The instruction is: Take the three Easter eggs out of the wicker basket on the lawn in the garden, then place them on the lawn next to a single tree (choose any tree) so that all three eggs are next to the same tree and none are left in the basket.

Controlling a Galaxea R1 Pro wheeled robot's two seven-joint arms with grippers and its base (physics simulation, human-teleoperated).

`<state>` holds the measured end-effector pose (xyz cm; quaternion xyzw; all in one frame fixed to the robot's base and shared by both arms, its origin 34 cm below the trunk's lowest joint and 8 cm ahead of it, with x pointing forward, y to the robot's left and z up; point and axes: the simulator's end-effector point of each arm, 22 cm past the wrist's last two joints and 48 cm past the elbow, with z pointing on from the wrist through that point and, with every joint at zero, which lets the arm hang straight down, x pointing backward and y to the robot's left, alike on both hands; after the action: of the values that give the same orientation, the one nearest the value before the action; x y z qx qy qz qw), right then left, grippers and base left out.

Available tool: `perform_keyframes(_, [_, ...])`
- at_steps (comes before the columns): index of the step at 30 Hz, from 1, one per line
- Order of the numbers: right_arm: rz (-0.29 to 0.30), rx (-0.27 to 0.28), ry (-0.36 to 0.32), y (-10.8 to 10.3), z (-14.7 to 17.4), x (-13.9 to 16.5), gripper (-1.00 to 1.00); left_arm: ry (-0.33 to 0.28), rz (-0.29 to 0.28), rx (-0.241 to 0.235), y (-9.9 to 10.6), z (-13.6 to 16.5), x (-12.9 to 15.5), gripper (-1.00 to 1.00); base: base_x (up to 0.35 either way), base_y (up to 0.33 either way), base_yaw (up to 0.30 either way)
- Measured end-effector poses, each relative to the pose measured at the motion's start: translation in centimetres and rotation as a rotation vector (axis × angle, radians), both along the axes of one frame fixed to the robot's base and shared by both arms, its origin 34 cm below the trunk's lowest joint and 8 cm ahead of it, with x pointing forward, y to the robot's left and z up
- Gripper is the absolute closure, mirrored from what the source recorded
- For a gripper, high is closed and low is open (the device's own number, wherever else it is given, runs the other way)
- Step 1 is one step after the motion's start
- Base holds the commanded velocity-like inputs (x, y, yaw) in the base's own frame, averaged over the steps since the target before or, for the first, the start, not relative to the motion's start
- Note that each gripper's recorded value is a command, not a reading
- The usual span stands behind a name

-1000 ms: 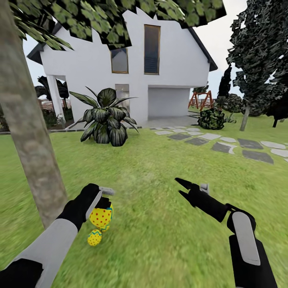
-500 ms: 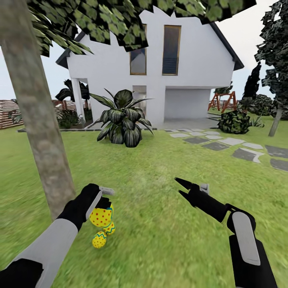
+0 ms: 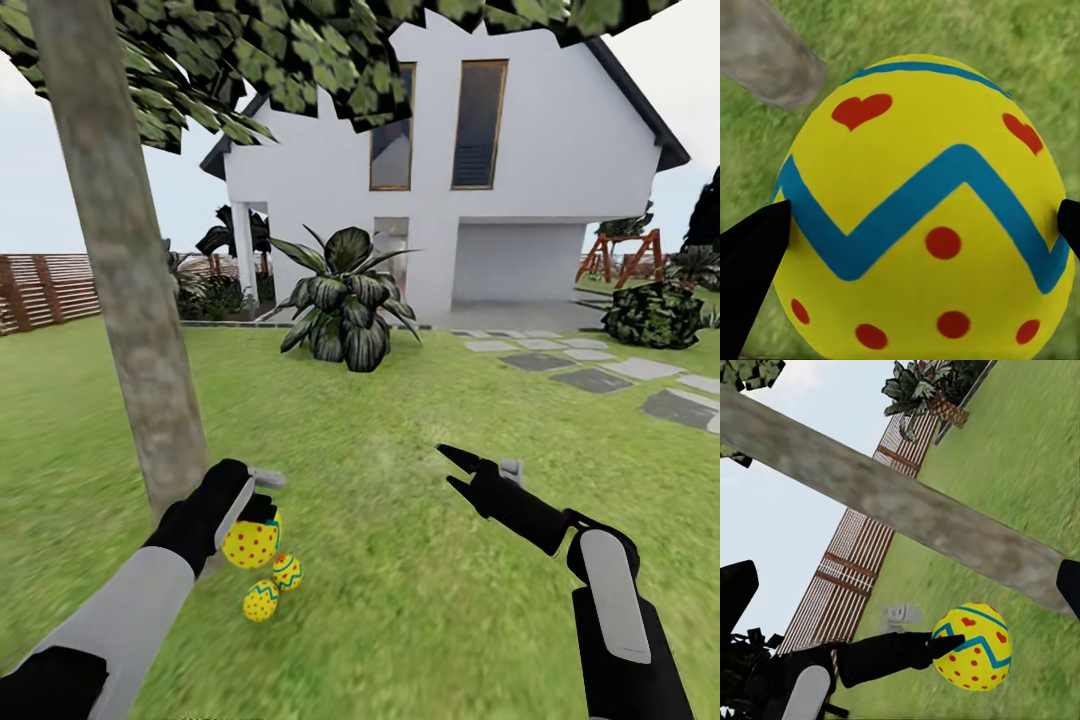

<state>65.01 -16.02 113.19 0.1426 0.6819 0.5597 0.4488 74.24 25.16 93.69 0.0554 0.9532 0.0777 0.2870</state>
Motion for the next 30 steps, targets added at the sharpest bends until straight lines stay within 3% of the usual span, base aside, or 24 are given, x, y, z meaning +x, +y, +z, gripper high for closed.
perform_keyframes(3, [0.0,0.0,-0.002,0.0,0.1,0.0,-1.0,0.038,0.004,-0.002,0.1,-1.1,-0.7,1.0,0.017,-0.049,0.274])
perform_keyframes(8, [0.001,0.001,-0.005,0.1,0.3,-0.1,-1.0,0.083,-0.013,-0.01,-1.6,-2.6,-1.7,1.0,0.001,-0.017,0.275])
perform_keyframes(21, [0.001,-0.001,-0.011,0.1,0.6,-0.3,-1.0,0.086,-0.014,-0.006,-1.7,-2.4,-1.9,1.0,-0.047,-0.07,0.274])
perform_keyframes(30, [0.0,-0.006,-0.013,0.2,0.8,-0.4,-1.0,0.082,-0.012,-0.003,-1.6,-2.2,-1.9,1.0,0.011,-0.259,0.274])
